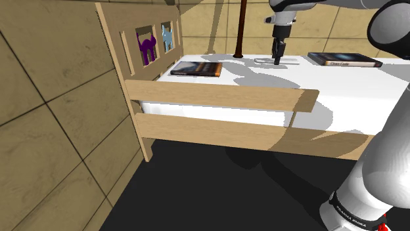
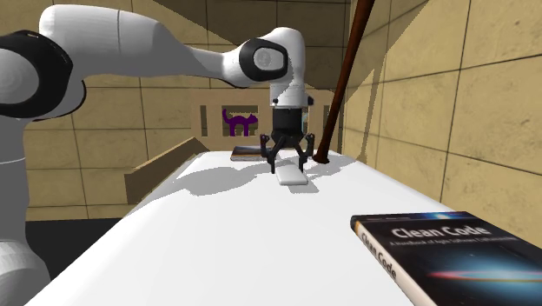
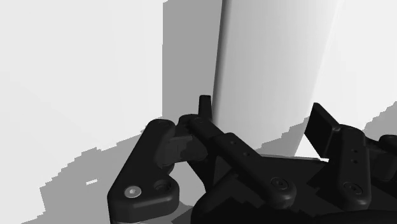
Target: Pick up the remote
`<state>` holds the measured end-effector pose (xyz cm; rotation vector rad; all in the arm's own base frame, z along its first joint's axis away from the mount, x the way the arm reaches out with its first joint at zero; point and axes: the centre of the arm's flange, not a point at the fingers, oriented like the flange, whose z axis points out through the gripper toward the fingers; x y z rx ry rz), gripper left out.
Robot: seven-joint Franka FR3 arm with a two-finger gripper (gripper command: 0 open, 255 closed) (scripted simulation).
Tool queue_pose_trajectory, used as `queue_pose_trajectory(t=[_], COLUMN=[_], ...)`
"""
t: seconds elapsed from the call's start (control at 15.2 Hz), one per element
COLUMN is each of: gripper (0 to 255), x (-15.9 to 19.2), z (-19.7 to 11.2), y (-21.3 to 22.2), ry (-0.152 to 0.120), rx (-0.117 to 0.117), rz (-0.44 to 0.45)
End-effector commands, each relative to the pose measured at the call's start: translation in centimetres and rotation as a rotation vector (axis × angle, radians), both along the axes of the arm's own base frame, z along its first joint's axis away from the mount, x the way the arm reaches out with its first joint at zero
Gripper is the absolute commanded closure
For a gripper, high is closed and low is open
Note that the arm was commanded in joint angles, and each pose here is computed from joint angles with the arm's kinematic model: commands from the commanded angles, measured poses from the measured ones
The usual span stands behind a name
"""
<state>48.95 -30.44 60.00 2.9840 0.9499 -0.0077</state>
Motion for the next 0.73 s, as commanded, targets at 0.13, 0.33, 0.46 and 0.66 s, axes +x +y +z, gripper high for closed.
queue_pose_trajectory(t=[0.13,0.33,0.46,0.66], gripper=[255,255,255,255], x=[-0.1,-0.1,-0.1,-0.1], z=[2.1,3.7,4.8,5.4], y=[0.0,0.0,0.0,0.0], ry=[0.000,0.000,0.000,0.000], rx=[0.000,0.000,0.000,0.000], rz=[0.000,0.000,0.000,0.000])
